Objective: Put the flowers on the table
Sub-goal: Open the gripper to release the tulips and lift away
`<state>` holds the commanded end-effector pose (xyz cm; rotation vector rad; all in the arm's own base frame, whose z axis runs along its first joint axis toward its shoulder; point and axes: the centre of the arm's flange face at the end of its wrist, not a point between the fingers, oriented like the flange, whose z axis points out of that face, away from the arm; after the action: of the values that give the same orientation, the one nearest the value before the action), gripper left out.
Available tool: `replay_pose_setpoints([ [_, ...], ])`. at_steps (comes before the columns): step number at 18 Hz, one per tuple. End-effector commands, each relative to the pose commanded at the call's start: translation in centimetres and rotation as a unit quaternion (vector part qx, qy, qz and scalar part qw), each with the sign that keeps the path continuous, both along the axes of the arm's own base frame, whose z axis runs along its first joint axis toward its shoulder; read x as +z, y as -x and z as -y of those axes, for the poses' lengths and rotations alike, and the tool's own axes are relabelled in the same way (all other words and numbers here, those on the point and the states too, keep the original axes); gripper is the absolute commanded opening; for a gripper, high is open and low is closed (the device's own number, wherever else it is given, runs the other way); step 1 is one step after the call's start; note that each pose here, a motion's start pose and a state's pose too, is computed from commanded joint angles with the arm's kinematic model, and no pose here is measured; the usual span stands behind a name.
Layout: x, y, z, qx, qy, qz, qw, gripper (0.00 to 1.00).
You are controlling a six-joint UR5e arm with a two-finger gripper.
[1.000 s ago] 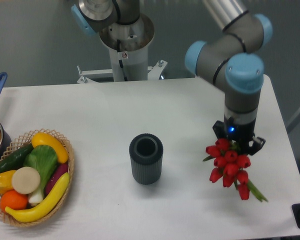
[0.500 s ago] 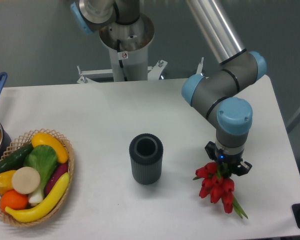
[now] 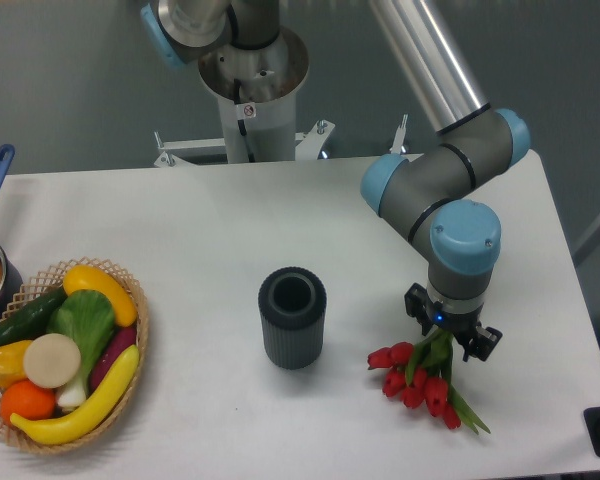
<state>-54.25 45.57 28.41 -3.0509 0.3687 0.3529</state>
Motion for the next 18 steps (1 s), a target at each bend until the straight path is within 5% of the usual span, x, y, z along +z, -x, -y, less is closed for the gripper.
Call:
replay_pose_setpoints([
  [6, 7.8, 2.3, 2.5, 0.017, -0.054, -0.037, 0.9977, 1.00],
  [10, 9.0, 2.7, 5.0, -0.024, -0.057, -0.024, 0.9978, 1.00],
  [18, 14.0, 2.4, 14.6, -0.070, -0.073, 0.008, 0.9948, 1.00],
])
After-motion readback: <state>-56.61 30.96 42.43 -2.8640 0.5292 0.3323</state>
